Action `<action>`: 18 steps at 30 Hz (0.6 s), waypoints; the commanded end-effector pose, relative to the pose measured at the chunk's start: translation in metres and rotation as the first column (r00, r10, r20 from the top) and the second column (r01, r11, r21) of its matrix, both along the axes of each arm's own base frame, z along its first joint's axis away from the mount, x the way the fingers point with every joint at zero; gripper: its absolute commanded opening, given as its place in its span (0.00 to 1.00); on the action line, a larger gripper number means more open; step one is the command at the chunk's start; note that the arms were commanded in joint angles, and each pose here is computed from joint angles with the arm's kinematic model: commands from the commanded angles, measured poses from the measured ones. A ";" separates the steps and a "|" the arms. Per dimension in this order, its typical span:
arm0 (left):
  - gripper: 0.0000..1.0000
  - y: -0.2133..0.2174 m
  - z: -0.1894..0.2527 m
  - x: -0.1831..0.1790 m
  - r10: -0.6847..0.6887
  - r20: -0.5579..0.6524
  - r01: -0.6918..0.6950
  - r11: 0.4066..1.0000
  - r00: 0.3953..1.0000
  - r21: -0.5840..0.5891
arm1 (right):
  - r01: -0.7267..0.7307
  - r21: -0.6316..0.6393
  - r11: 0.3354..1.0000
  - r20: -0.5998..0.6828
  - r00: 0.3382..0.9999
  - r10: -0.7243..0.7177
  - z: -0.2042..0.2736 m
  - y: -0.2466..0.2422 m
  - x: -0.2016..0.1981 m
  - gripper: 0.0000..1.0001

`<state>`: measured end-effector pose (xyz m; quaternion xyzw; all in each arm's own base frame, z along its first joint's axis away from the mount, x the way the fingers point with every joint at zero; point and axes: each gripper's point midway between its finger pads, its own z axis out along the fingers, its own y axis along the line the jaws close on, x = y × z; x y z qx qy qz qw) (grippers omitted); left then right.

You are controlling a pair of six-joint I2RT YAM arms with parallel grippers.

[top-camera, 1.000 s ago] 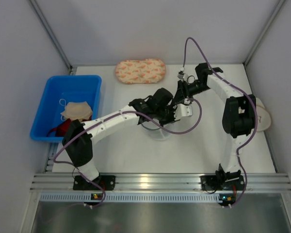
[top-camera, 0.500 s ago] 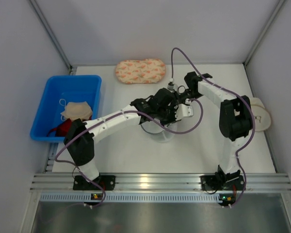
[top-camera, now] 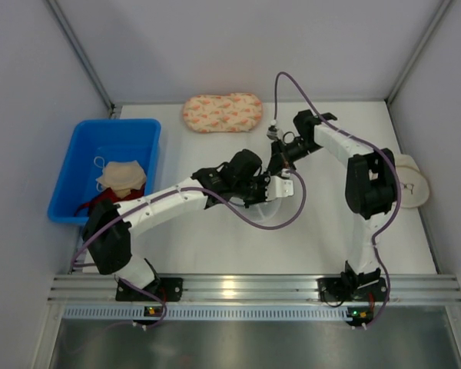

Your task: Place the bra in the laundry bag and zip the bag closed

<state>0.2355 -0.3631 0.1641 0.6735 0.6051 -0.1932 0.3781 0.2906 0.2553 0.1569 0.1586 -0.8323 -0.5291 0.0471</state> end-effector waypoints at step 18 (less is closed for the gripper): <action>0.98 0.061 0.083 0.094 0.401 -0.356 -0.489 0.848 0.844 -0.203 | 0.653 0.104 0.750 0.375 0.673 -0.638 -0.028 -0.136 0.252 0.00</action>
